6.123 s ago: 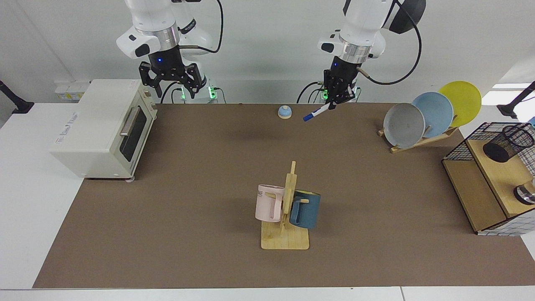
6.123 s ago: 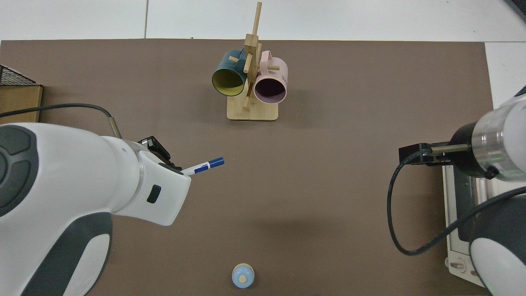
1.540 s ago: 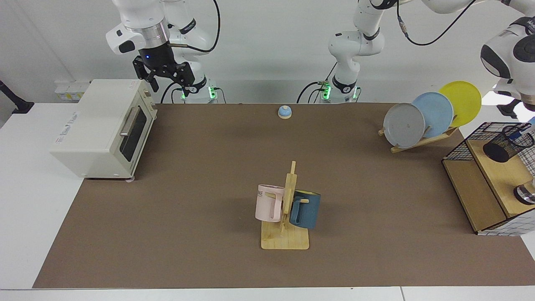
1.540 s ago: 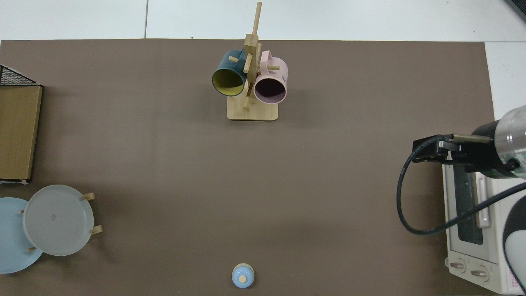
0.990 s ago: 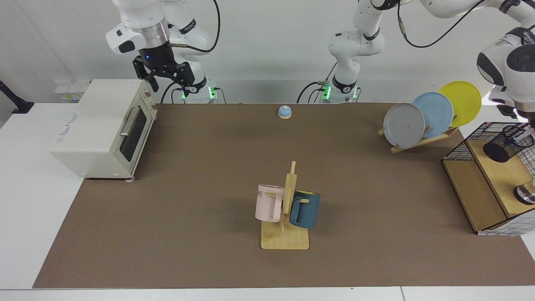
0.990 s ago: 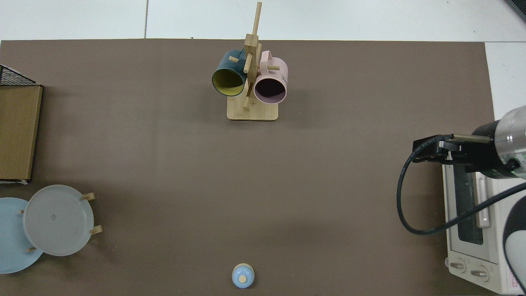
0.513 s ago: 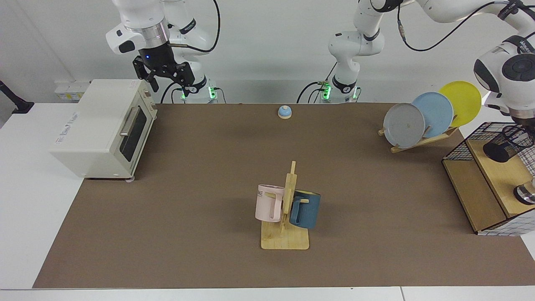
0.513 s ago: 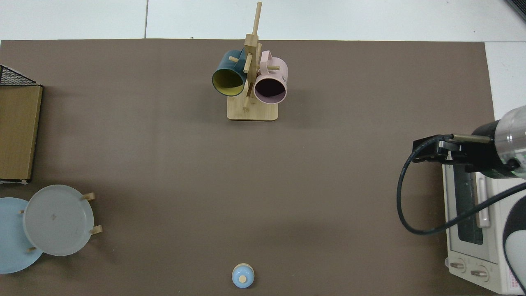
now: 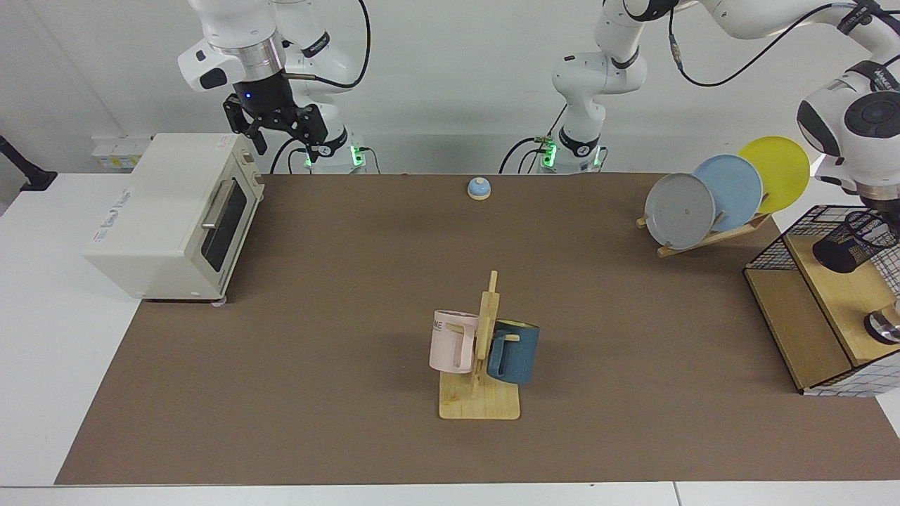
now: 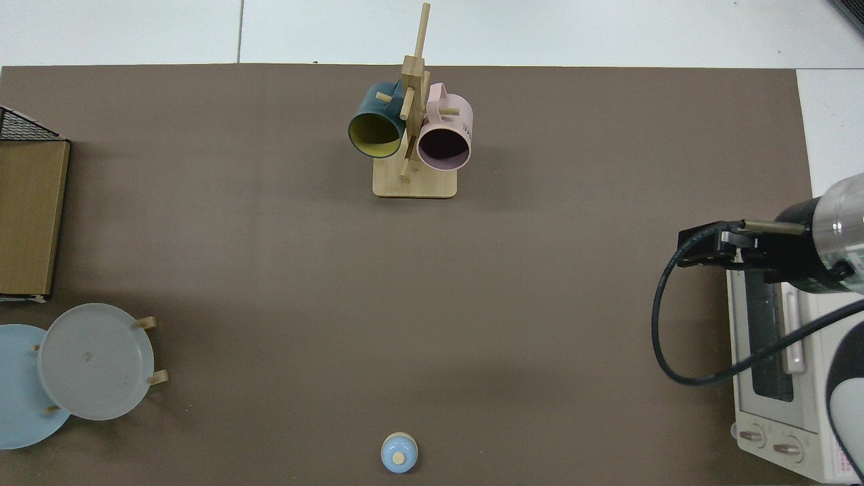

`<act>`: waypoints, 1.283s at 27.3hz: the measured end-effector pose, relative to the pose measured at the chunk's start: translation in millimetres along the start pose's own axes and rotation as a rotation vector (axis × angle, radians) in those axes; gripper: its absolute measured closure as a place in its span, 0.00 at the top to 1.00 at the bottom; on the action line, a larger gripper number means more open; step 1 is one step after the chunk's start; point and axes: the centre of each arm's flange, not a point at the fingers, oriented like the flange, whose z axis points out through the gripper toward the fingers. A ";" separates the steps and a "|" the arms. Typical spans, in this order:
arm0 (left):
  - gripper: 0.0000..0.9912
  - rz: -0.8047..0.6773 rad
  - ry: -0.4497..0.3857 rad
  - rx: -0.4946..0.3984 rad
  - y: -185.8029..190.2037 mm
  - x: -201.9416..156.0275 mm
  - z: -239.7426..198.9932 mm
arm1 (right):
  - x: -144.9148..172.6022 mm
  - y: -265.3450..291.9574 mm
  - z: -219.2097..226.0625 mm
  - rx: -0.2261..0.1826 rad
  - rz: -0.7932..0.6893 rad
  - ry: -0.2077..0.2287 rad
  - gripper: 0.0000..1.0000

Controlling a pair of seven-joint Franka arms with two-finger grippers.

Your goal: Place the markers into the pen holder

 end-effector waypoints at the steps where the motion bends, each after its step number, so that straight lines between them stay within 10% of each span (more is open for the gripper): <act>1: 0.20 0.000 0.000 0.000 0.0 0.0 0.0 | 0.0 0.0 0.0 0.000 0.000 0.000 1.00; 11: 0.61 -0.001 -0.001 0.003 -0.3 -0.7 -0.8 | 0.0 0.0 0.0 0.000 0.000 0.000 1.00; 35: 1.00 -0.210 0.186 0.150 19.9 -50.8 -114.8 | 0.0 0.0 0.0 0.000 0.000 0.000 1.00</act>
